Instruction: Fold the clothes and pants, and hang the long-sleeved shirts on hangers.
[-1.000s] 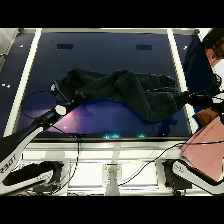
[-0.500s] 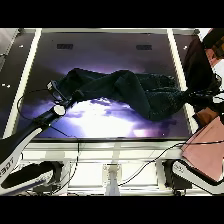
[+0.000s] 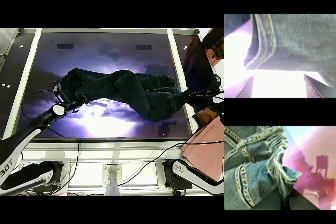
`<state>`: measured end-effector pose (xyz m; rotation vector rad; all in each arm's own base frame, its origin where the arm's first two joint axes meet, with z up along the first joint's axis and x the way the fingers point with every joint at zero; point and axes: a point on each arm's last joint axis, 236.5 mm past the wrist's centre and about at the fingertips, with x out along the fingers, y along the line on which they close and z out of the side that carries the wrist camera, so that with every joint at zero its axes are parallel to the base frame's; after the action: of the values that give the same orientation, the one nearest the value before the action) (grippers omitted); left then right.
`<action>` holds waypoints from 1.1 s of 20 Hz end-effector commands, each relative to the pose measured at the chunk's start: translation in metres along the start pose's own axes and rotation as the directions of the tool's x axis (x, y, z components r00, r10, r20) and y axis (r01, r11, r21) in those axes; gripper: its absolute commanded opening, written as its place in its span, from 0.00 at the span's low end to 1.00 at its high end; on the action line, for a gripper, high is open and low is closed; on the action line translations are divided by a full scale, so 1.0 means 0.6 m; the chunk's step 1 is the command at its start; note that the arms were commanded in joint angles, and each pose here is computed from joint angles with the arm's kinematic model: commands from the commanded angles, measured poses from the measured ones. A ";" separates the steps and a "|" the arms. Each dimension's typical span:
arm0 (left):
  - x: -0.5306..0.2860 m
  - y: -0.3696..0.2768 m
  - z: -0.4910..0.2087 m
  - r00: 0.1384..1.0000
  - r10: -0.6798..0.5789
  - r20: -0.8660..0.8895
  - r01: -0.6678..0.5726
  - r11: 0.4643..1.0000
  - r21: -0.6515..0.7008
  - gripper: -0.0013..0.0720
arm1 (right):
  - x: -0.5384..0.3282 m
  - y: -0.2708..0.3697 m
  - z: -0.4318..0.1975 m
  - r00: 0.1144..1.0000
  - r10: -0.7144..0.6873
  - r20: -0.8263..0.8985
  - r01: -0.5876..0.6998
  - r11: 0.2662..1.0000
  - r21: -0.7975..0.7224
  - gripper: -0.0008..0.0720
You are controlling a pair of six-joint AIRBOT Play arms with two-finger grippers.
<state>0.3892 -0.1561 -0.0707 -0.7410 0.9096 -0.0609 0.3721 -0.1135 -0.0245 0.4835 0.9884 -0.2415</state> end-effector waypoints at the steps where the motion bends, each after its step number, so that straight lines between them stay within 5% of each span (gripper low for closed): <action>1: 0.008 0.010 -0.011 1.000 0.015 -0.026 -0.017 0.996 -0.092 0.98 | 0.000 0.000 -0.003 1.000 0.002 -0.007 -0.002 1.000 0.001 0.09; 7: 0.029 0.037 0.013 0.997 0.058 0.051 -0.048 0.984 -0.169 0.96 | 0.000 0.000 0.001 1.000 0.000 0.001 0.000 1.000 0.000 0.09; 8: 0.028 0.038 0.028 0.994 0.058 0.090 -0.041 0.982 -0.182 0.87 | 0.000 0.000 0.002 1.000 0.000 0.005 0.000 1.000 0.001 0.09; 13: 0.025 0.038 0.058 0.984 0.059 0.166 -0.028 0.983 -0.180 0.06 | 0.000 -0.001 0.007 1.000 -0.002 0.017 0.002 1.000 0.001 0.09; 22: -0.021 0.001 0.106 0.971 -0.004 0.240 0.036 0.991 -0.128 0.06 | -0.007 0.004 0.011 1.000 0.005 0.011 -0.005 1.000 -0.004 0.09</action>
<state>0.4269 -0.1180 -0.0523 -0.8704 0.6993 0.0943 0.3755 -0.1152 -0.0200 0.4801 0.9751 -0.2418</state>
